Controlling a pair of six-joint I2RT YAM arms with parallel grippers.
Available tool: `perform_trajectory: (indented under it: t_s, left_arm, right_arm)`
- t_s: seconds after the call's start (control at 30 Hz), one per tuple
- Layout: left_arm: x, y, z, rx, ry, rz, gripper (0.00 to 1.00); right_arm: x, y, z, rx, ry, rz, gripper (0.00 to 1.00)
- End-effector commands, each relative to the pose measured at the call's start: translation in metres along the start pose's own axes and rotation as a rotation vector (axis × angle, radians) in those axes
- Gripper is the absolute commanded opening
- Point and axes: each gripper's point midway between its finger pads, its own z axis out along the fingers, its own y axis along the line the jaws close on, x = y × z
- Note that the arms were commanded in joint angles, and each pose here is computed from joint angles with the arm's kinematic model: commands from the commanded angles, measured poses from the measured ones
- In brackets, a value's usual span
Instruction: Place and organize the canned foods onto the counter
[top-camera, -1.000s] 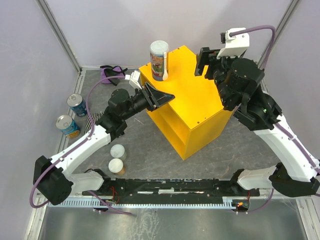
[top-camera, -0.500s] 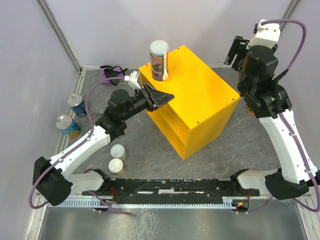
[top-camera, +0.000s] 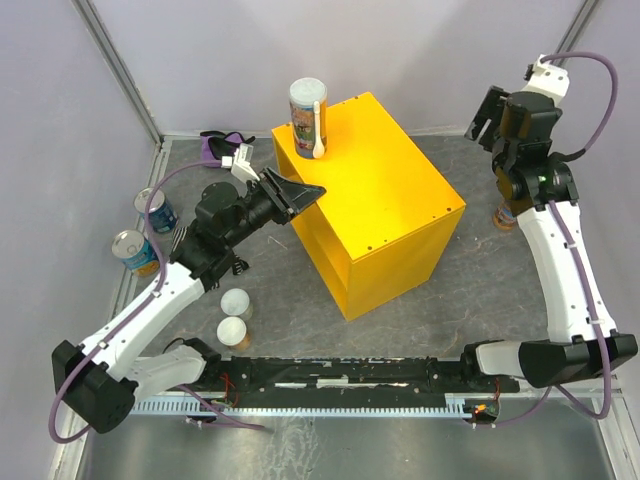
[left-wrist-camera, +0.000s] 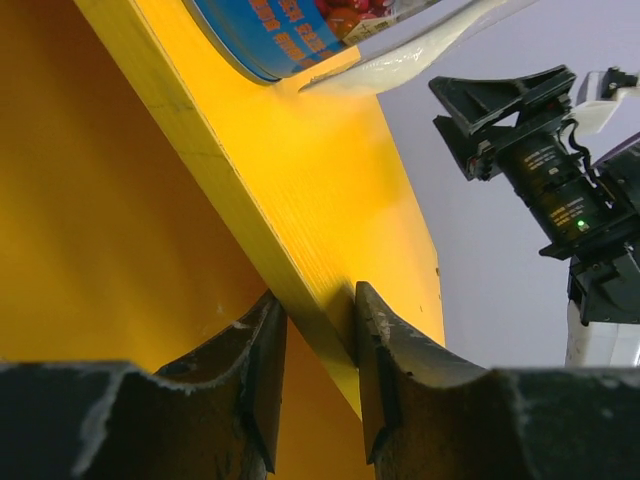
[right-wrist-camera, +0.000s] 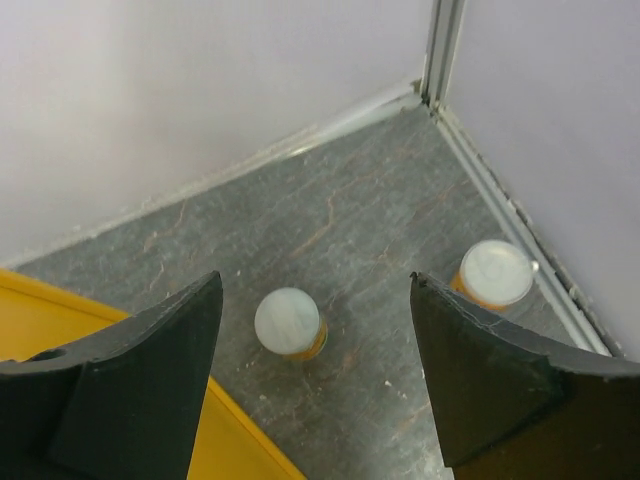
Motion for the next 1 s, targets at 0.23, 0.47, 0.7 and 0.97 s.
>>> perform_trajectory:
  t_s: [0.23, 0.47, 0.7, 0.97]
  left_arm:
    - [-0.04, -0.005, -0.023, -0.042, -0.169, 0.099, 0.16]
    - [-0.042, -0.005, -0.027, -0.055, -0.175, 0.1, 0.16]
    - [-0.04, -0.002, -0.027, -0.064, -0.168, 0.099, 0.16]
    - [-0.037, 0.001, -0.025, -0.065, -0.152, 0.102, 0.17]
  right_arm:
    - [0.069, 0.008, 0.042, -0.054, 0.154, -0.02, 0.89]
    - [0.123, 0.013, 0.071, -0.056, 0.293, -0.066, 0.96]
    - [0.168, 0.026, 0.099, -0.077, 0.413, -0.084, 1.0]
    - [0.207, 0.034, 0.116, -0.094, 0.494, -0.103, 0.99]
